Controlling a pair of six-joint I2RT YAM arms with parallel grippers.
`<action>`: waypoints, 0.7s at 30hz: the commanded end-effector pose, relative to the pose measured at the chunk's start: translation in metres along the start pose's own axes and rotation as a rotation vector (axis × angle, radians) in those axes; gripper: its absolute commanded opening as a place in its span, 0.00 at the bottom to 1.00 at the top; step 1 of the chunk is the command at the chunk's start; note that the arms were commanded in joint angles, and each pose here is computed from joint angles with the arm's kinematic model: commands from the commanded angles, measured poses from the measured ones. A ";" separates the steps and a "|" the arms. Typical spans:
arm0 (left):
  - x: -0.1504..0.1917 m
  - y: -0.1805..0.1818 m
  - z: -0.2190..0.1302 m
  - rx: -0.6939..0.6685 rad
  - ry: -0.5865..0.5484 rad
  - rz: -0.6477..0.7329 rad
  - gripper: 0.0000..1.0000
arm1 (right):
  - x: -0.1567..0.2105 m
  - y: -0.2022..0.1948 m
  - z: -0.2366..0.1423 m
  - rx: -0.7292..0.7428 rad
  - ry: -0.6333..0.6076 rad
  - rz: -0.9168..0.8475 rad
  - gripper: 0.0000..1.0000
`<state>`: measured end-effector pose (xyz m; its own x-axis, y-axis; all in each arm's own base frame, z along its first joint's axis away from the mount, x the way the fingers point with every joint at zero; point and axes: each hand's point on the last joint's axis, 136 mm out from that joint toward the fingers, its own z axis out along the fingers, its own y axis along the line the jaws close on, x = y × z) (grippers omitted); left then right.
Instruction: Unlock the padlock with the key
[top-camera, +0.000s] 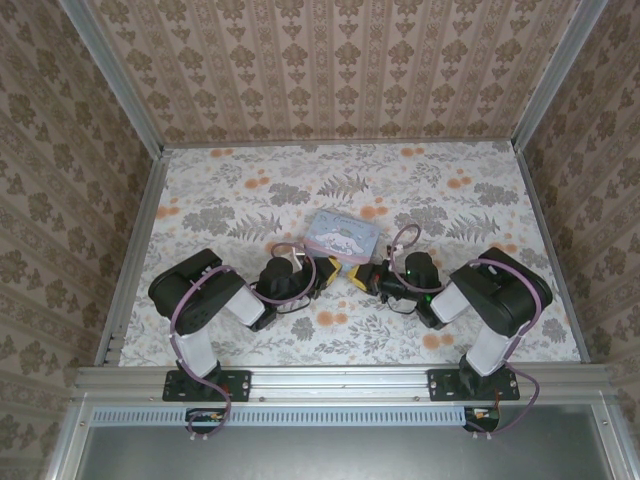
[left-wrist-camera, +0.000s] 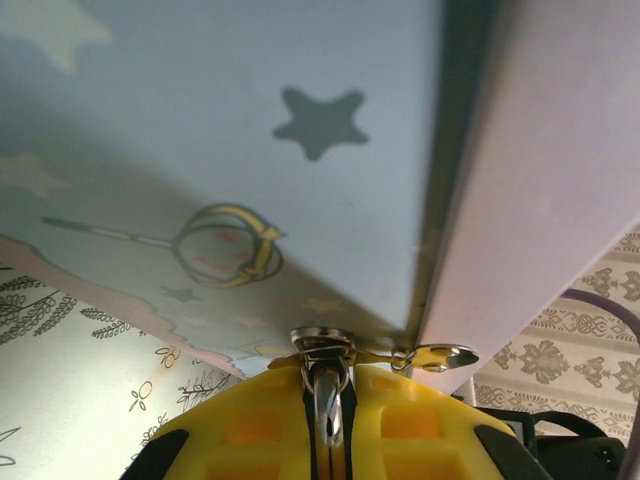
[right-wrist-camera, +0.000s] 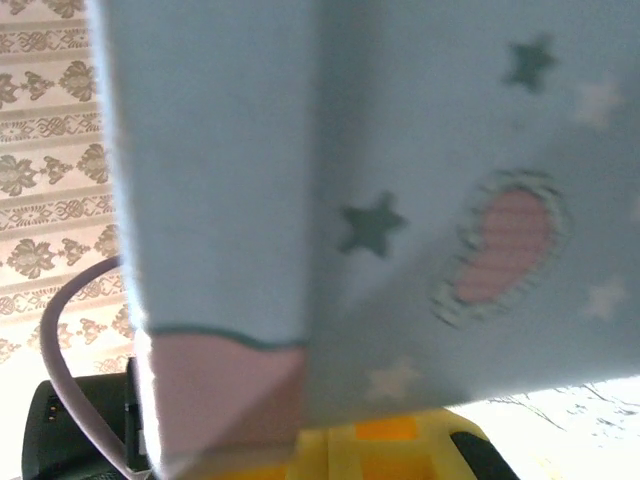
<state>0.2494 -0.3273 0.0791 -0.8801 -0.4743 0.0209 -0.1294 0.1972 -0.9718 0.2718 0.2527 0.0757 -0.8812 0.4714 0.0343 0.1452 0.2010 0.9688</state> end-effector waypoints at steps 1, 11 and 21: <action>0.003 -0.021 0.000 0.069 0.016 0.046 0.00 | 0.002 0.004 -0.006 -0.006 -0.020 -0.019 0.00; 0.003 -0.023 0.001 0.074 0.017 0.047 0.00 | 0.000 0.009 -0.003 0.005 -0.014 -0.035 0.00; 0.003 -0.023 0.001 0.076 0.018 0.046 0.00 | -0.001 0.007 0.005 0.001 -0.008 -0.024 0.00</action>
<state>0.2494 -0.3273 0.0791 -0.8804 -0.4738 0.0187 -0.1274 0.1983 -0.9718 0.2698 0.2523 0.0761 -0.8793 0.4749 0.0369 0.1582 0.2182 0.9630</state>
